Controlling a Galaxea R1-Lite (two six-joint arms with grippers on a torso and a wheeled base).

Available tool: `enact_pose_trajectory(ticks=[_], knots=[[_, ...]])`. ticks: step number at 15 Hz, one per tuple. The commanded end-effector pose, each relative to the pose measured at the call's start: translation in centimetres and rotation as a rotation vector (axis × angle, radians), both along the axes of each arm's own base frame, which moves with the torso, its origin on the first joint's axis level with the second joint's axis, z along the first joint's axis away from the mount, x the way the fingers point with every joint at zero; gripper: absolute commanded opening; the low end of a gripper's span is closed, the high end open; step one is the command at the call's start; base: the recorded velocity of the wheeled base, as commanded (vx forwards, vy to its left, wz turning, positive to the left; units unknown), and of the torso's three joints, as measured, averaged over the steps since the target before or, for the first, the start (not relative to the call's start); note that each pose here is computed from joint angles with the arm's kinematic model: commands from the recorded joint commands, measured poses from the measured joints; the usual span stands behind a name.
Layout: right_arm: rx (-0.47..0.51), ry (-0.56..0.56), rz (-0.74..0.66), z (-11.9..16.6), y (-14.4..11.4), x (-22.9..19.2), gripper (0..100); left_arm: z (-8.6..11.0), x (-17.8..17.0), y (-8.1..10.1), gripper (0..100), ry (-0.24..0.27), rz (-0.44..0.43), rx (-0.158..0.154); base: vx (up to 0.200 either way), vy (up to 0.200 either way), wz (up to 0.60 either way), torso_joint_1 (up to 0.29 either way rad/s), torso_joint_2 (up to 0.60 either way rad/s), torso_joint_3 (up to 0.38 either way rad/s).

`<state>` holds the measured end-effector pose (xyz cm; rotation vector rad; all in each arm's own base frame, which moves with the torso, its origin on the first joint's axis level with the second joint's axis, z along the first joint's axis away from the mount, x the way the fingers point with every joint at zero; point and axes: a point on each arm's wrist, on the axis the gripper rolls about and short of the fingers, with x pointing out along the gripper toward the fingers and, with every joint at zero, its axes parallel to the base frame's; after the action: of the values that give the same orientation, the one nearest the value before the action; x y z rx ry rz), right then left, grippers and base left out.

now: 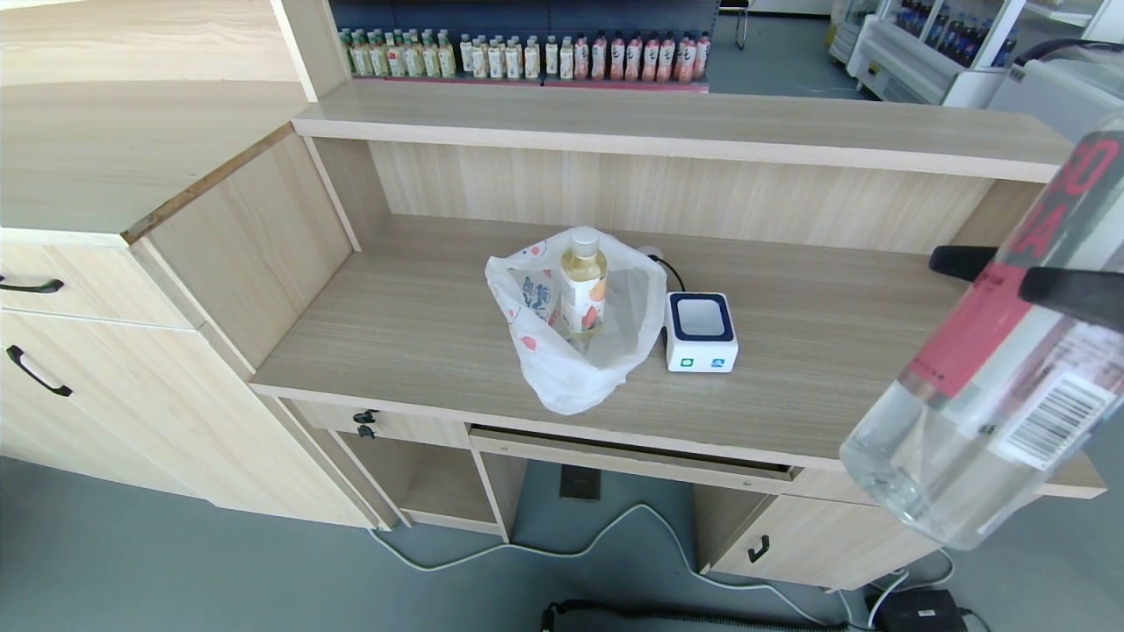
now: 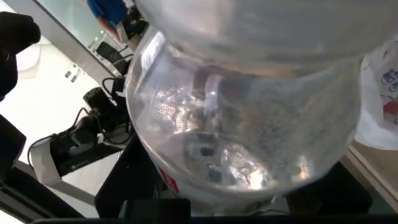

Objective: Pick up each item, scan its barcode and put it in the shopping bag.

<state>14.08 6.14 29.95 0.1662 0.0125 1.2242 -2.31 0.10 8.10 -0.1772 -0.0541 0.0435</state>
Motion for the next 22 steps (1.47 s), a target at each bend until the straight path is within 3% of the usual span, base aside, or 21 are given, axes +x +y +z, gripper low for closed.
enact_pose_trajectory(ticks=[1, 4, 6, 11, 16, 20, 22], knots=[[-0.193, -0.134, -0.359, -3.7, -5.4, 5.4, 0, 0.0, 0.0, 0.0, 100, -0.001, 0.001, 0.0, 0.0, 0.0, 0.0, 0.0, 0.0, 0.0], [-0.551, -0.454, -0.654, -6.3, -13.1, 7.9, 0, 0.0, 0.0, 0.0, 100, -0.001, 0.001, 0.0, 0.0, 0.0, 0.0, 0.0, 0.0, 0.0], [-0.646, -0.543, -0.705, -6.0, -14.8, 8.2, 0, 0.0, 0.0, 0.0, 100, -0.001, 0.001, 0.0, 0.0, 0.0, 0.0, 0.0, 0.0, 0.0], [-0.801, -0.805, -0.71, -5.4, -15.7, 10.1, 0, 0.0, 0.0, 0.0, 100, -0.001, 0.001, 0.0, 0.0, 0.0, 0.0, 0.0, 0.0, 0.0], [-0.96, -0.971, -0.737, -5.3, -16.3, 12.2, 0, 0.0, 0.0, 0.0, 100, -0.001, 0.001, 0.0, 0.0, 0.0, 0.24, 0.001, 0.0, 0.0], [-0.91, -1.117, -0.673, -7.6, -14.2, 16.5, 0, 0.0, 0.0, 0.0, 100, -0.001, 0.001, 0.0, 0.0, 0.0, 0.6, 0.001, 0.01, 0.004], [-0.904, -1.168, -0.644, -9.4, -13.5, 18.4, 0, 0.0, 0.0, 0.0, 100, -0.001, 0.001, 0.0, 0.0, 0.0, 0.0, 0.0, 0.0, 0.0]])
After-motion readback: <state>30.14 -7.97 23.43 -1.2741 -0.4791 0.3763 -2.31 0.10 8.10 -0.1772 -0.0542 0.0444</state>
